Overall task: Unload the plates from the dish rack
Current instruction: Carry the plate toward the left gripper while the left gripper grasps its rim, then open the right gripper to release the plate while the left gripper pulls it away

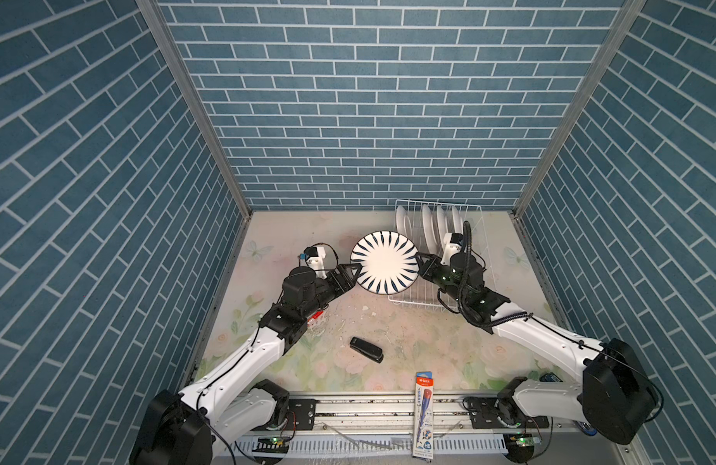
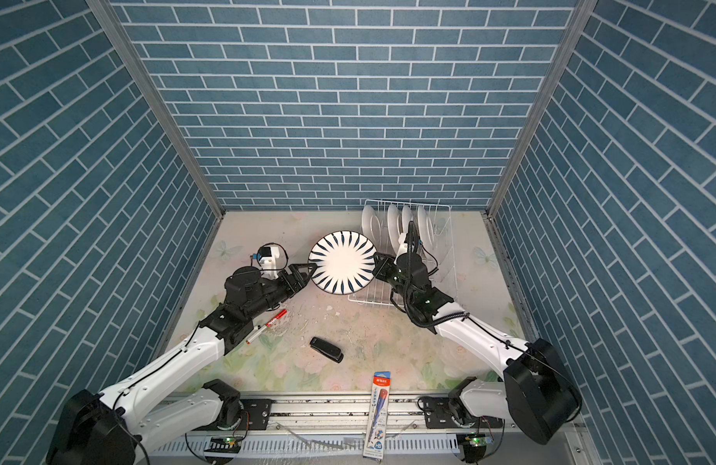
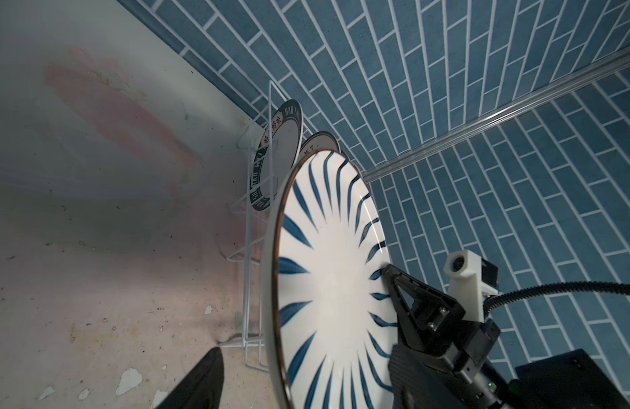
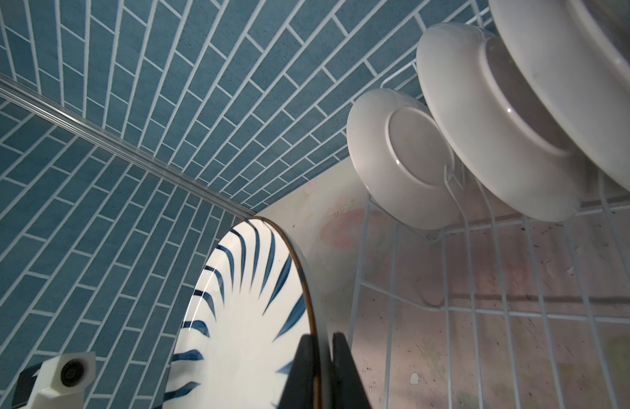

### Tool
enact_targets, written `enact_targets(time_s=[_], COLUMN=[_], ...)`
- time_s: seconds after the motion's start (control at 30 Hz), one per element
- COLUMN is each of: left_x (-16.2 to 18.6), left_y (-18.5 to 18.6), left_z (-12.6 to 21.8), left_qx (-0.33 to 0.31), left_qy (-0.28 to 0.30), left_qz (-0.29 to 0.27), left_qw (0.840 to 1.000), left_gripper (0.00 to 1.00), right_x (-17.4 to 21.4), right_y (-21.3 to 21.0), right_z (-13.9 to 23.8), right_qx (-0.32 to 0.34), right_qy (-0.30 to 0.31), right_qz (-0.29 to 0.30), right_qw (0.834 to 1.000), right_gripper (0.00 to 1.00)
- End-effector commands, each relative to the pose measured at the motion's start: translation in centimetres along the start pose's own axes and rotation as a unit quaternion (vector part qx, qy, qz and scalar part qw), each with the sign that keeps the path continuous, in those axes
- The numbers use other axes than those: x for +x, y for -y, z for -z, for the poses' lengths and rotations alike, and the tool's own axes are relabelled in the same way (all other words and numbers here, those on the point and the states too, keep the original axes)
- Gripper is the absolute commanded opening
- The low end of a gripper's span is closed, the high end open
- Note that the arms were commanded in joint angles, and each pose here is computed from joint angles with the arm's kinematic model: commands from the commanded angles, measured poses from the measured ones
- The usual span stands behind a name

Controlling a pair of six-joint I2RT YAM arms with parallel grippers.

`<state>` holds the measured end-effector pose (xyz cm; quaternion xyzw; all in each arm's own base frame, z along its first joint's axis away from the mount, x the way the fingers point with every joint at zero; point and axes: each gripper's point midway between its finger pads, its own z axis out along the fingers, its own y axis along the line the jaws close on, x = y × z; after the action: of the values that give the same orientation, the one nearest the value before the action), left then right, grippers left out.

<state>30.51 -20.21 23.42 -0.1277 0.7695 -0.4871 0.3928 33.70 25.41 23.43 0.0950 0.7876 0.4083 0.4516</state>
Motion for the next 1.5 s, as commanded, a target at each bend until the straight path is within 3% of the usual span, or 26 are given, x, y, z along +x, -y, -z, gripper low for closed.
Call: enact_targets(time_s=[0.0, 0.3, 0.63, 0.9, 1.0, 1.17, 1.33, 1.47], left_x=[-1.0, -1.3, -2.0, -2.5, -2.6, -3.9, -5.3, -6.0], left_y=[0.6, -0.2, 0.0, -0.4, -0.2, -0.5, -0.6, -1.0], left_z=[0.5, -0.3, -0.8, -0.3, -0.1, 1.1, 2.3, 3.1], left_qx=[0.022, 0.024, 0.028, 0.024, 0.028, 0.029, 0.026, 0.021], left_qy=[0.026, 0.014, 0.015, 0.025, 0.019, 0.047, 0.058, 0.068], left_qz=[0.004, 0.019, 0.015, 0.016, 0.012, 0.015, 0.017, 0.02], left_qw=[0.999, 0.999, 0.999, 0.999, 0.999, 0.998, 0.998, 0.997], left_gripper=[0.6, 0.57, 0.18, 0.11, 0.0, 0.0, 0.0, 0.0], right_x=[-3.0, -2.7, -1.8, -1.9, -1.9, -1.9, -1.7, -1.5], right_y=[-5.0, -6.3, -7.2, -7.6, -7.9, -8.2, -8.4, -8.2], right_z=[1.0, 0.4, -0.8, -0.8, -0.9, -1.3, -1.4, -2.1], right_qx=[-0.1, -0.133, -0.149, -0.162, -0.166, -0.173, -0.178, -0.175], right_qy=[0.039, 0.025, -0.007, -0.005, -0.007, -0.01, -0.013, -0.017], right_qz=[-0.062, -0.062, -0.055, -0.057, -0.053, -0.047, -0.048, -0.053], right_qw=[0.992, 0.989, 0.987, 0.985, 0.985, 0.984, 0.983, 0.983], right_gripper=[0.0, 0.0, 0.0, 0.0, 0.0, 0.0, 0.35, 0.51])
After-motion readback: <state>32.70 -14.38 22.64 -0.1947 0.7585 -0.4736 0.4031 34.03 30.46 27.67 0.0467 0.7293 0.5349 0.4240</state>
